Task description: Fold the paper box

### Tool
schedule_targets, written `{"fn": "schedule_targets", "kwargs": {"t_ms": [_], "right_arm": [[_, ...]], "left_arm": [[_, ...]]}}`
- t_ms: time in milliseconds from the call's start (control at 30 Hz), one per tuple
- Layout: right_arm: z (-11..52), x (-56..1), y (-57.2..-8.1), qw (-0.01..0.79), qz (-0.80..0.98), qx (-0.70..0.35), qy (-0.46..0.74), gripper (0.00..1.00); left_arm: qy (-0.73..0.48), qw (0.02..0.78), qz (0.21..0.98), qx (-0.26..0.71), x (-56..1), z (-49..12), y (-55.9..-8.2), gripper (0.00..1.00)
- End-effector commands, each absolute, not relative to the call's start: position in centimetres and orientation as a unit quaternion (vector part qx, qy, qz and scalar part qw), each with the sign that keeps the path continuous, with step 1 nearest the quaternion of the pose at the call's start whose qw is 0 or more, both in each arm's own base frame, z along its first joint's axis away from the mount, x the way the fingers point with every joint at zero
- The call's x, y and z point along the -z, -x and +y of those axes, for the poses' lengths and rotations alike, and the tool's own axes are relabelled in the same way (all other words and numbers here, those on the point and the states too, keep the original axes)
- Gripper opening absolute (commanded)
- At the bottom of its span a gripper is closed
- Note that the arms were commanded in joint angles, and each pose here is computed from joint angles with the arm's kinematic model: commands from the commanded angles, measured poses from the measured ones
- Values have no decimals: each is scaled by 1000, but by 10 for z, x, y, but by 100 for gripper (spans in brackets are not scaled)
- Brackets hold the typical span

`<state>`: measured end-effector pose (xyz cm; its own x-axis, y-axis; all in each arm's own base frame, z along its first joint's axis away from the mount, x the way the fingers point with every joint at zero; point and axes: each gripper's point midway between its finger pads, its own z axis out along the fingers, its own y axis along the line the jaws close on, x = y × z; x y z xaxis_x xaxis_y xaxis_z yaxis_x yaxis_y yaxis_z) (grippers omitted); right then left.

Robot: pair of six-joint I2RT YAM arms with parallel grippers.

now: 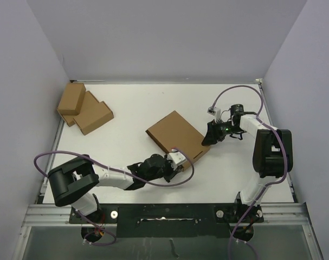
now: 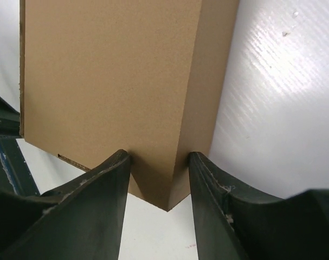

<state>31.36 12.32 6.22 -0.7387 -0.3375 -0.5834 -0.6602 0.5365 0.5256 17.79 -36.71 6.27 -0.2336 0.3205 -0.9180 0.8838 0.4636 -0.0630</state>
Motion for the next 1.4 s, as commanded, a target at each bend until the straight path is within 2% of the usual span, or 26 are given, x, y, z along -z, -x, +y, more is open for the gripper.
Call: {"fn": "schedule_targets", "kwargs": {"t_ms": [0, 333, 500, 633, 833, 967, 1067, 1167, 1367], "right_arm": [[135, -72, -315, 218, 843, -376, 318, 41], [154, -73, -301, 204, 833, -387, 338, 36], [151, -73, -305, 206, 838, -380, 333, 39], [140, -83, -314, 228, 839, -373, 325, 52], [124, -111, -321, 282, 827, -361, 326, 71], [123, -126, -321, 306, 813, -368, 332, 75], [127, -136, -325, 318, 803, -377, 335, 77], [132, -142, -341, 323, 802, -376, 332, 77], [153, -133, -390, 293, 821, -377, 312, 77]], "left_arm": [[-373, 459, 749, 299, -84, -390, -200, 9], [-286, 411, 805, 317, -106, -406, -229, 7], [-278, 410, 798, 343, -110, -403, -228, 11], [-295, 396, 773, 397, -116, -397, -212, 23], [-281, 380, 761, 445, -124, -353, -190, 49], [-230, 416, 769, 429, -142, -310, -206, 64], [-171, 432, 782, 415, -151, -278, -226, 80], [-75, 423, 800, 419, -156, -248, -252, 86], [102, 374, 811, 438, -148, -219, -291, 87]]}}
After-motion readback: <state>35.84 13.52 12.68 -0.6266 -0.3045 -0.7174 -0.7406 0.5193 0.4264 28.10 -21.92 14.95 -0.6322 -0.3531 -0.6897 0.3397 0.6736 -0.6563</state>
